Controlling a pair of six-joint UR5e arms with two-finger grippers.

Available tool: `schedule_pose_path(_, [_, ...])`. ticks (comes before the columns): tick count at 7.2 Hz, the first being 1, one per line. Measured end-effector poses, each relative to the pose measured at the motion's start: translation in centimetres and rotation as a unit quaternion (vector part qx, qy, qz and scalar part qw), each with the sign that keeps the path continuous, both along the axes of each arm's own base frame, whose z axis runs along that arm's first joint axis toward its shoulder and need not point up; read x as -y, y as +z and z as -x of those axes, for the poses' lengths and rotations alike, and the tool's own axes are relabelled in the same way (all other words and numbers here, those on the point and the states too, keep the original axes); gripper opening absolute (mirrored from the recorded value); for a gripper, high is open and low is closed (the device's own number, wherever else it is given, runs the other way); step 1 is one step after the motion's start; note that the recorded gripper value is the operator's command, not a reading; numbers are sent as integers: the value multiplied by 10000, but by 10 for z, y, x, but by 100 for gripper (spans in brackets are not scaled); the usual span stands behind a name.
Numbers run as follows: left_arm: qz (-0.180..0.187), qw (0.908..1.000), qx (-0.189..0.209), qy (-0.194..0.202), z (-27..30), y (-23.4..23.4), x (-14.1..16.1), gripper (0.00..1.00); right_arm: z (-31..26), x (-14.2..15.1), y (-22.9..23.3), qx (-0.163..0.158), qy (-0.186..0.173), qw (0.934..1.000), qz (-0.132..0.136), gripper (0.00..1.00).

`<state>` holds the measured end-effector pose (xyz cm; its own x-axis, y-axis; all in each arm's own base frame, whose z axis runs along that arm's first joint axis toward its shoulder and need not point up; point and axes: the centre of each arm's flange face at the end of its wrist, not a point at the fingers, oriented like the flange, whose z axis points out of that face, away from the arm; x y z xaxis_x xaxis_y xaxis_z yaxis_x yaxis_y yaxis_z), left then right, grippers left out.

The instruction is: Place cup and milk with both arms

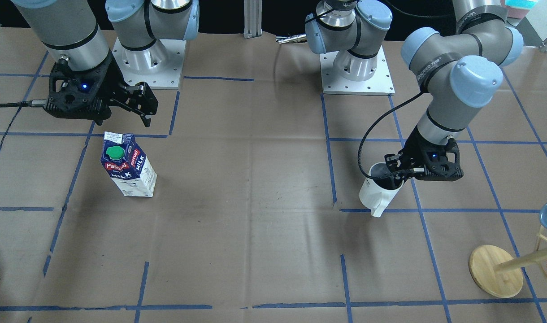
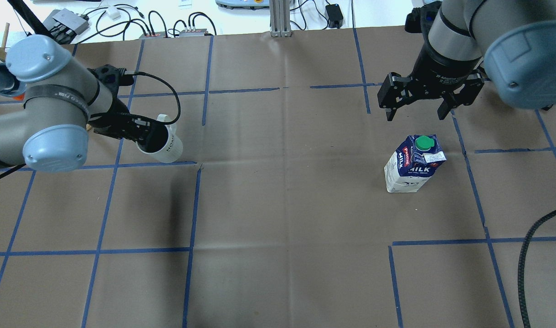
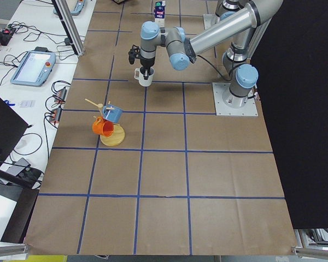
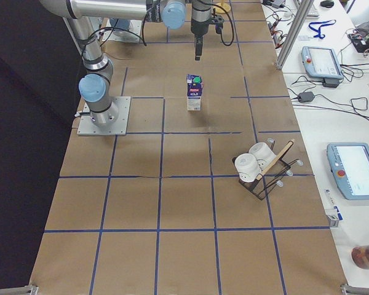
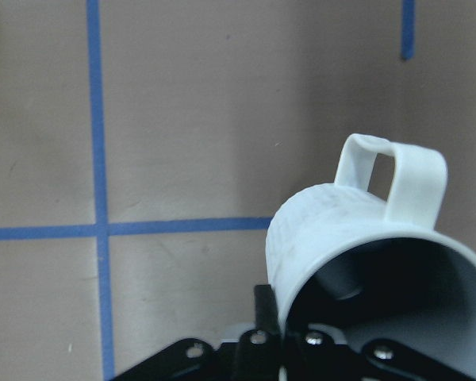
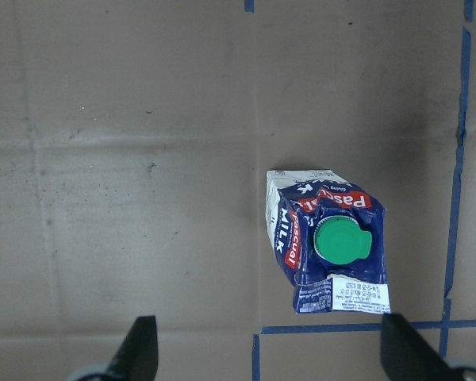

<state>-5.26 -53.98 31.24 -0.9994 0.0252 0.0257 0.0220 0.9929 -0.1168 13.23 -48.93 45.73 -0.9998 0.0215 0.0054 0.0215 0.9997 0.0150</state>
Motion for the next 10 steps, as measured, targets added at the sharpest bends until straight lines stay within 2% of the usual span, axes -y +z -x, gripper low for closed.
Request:
schedule_pose_path(3, [-66, 9999, -6, -105, 104, -12, 65, 0, 0, 0, 0, 4, -1, 10000, 2, 100])
schedule_pose_path(6, [-109, 9998, -29, -132, 177, -26, 122, 0, 0, 0, 0, 9, 0, 10000, 2, 100])
schedule_pose_path(8, [-122, 9999, -58, -97, 208, -43, 142, 0, 0, 0, 0, 15, 0, 10000, 2, 100])
schedule_pose_path(10, [-152, 9998, -58, -91, 224, -54, 150, 2, 0, 0, 0, 19, 0, 10000, 2, 100])
